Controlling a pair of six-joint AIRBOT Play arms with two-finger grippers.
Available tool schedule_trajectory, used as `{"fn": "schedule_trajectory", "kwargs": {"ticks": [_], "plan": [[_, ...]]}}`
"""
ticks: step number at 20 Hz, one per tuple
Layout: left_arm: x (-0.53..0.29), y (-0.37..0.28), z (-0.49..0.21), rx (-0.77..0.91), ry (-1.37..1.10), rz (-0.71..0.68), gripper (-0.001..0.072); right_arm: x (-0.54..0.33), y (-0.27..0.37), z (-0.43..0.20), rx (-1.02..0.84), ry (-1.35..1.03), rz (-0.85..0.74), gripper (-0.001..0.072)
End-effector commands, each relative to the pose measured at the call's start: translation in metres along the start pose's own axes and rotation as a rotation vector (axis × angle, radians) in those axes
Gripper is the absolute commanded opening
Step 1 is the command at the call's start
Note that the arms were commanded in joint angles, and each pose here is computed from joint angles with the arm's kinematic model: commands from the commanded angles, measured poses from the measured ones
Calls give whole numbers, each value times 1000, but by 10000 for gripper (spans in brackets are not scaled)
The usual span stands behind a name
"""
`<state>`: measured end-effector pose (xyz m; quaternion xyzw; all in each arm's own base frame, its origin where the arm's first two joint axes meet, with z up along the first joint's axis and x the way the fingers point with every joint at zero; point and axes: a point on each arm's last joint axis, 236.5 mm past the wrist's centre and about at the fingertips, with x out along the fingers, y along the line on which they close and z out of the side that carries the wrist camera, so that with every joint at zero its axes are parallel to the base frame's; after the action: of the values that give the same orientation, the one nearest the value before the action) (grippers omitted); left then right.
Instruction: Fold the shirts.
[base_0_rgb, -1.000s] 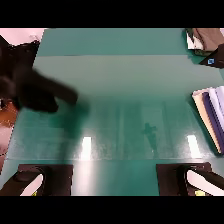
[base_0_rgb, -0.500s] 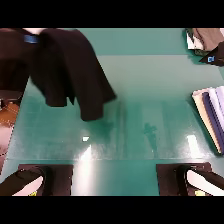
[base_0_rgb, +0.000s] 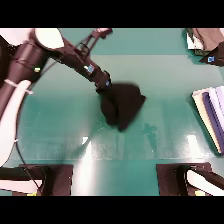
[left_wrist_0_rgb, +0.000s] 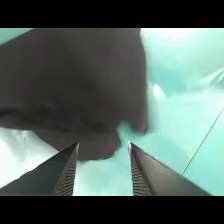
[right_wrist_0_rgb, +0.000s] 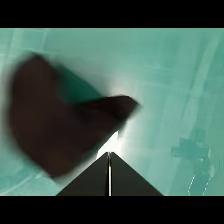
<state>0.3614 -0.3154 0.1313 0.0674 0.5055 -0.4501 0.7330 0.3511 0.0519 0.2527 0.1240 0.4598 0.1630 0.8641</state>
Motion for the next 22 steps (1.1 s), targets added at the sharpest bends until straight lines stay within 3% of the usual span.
{"fn": "schedule_trajectory", "kwargs": {"ticks": [1, 4, 8, 9, 10, 11, 16, 19, 20, 22], "plan": [[11, 25, -25, -84, 110, -1, 390, 0, 0, -1, -1, 5, 0, 28], [-4, 40, -53, -175, 156, 2, 390, 0, 0, -2, -1, 6, 0, 27], [37, 33, -106, -325, 134, -44, 391, 0, 0, -1, -1, 6, 0, 28], [52, 26, -115, -381, 102, -91, 420, 0, 0, -1, 0, 5, 0, 28], [64, 16, -121, -424, 84, -153, 595, 0, 0, -1, -1, 4, 0, 28], [76, 6, -128, -455, 74, -207, 642, 0, 0, -1, 0, 5, 0, 28], [133, -9, -149, -339, 100, -118, 642, 0, 0, -2, -1, 6, 0, 28], [153, -2, -157, -407, 124, -72, 641, 0, 1, -6, -1, 24, 2, 28], [154, 2, -156, -424, 118, -63, 628, 0, 1, -8, -1, 33, 2, 28], [151, 3, -145, -416, 86, -57, 298, 0, 2, -11, -3, 47, 5, 28]]}}
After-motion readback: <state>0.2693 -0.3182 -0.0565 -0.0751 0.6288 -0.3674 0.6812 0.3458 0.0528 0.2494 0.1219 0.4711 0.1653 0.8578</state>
